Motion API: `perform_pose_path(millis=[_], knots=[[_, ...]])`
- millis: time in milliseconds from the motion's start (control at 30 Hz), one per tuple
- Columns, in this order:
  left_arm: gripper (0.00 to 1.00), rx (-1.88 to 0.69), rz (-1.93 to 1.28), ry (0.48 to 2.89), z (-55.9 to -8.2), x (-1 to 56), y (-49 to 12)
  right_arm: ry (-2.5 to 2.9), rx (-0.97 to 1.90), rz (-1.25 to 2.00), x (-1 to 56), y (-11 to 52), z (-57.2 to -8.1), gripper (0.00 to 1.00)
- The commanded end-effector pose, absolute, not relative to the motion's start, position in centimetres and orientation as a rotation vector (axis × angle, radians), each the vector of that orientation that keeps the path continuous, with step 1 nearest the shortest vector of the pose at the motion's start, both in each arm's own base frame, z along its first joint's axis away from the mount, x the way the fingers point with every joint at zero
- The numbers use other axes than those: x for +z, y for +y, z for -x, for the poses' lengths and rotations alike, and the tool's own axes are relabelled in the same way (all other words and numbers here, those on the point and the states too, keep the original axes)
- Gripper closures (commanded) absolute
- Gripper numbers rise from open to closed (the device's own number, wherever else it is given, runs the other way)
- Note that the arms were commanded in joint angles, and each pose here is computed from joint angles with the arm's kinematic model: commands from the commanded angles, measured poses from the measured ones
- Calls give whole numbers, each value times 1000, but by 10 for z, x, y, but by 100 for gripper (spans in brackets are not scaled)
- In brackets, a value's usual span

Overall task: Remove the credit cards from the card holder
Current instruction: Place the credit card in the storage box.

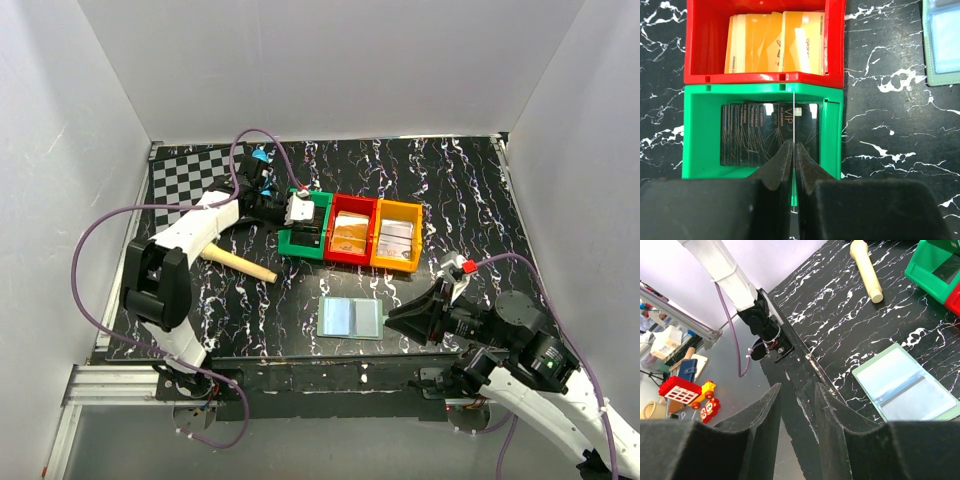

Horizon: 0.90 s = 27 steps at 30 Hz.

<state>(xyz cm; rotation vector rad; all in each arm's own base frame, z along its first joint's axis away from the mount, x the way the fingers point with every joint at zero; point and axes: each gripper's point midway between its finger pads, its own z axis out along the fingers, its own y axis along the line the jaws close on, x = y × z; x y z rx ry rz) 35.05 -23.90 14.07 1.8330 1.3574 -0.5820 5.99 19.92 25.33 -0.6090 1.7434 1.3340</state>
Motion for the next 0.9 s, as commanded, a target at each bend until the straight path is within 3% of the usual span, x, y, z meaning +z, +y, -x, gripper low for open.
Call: perform_pose_path(millis=[0, 867], knots=[[100, -518, -1851, 1328, -364, 145, -237, 1677, 1340, 639, 259, 205, -63, 59], [100, -599, -1882, 1390, -376, 85, -243, 1703, 1340, 634, 246, 213, -70, 59]])
